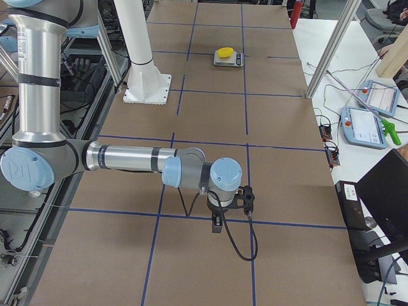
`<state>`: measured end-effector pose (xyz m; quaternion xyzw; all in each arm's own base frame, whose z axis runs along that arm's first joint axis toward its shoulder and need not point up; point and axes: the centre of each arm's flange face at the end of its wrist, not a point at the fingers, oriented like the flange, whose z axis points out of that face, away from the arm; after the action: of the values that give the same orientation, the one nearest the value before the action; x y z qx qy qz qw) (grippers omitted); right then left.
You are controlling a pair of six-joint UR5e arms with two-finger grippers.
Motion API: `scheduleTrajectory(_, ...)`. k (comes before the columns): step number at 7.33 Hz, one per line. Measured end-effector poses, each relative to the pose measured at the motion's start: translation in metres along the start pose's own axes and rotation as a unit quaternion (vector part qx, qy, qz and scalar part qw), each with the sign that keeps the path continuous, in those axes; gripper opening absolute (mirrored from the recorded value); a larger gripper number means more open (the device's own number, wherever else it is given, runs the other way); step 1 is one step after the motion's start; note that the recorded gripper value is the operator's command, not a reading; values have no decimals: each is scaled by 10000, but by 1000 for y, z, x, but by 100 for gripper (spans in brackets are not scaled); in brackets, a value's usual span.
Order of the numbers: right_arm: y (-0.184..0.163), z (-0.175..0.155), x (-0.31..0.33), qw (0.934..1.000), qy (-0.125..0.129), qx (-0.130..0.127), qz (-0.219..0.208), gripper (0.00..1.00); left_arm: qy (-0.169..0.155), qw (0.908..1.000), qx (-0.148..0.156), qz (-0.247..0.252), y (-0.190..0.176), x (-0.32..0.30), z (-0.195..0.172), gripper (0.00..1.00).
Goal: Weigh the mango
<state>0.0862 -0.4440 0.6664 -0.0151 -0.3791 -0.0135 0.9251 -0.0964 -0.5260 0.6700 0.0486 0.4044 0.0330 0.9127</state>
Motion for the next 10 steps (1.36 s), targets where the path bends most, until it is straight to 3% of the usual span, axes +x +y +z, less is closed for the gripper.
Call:
scheduleTrajectory(2,0,0,0,10000,0,0,0,100,82,9998,-136,-89,32,-15,18,100)
scheduleTrajectory(4,0,0,0,10000,-2,-1,1,100,51,9997,106,192,54,-20,25,100)
scheduleTrajectory(7,0,0,0,10000,-1,-1,1,100,51,9978,383,535,39,1,6,100)
scheduleTrajectory(10,0,0,0,10000,0,-1,1,100,60,9974,426,578,43,7,0,100)
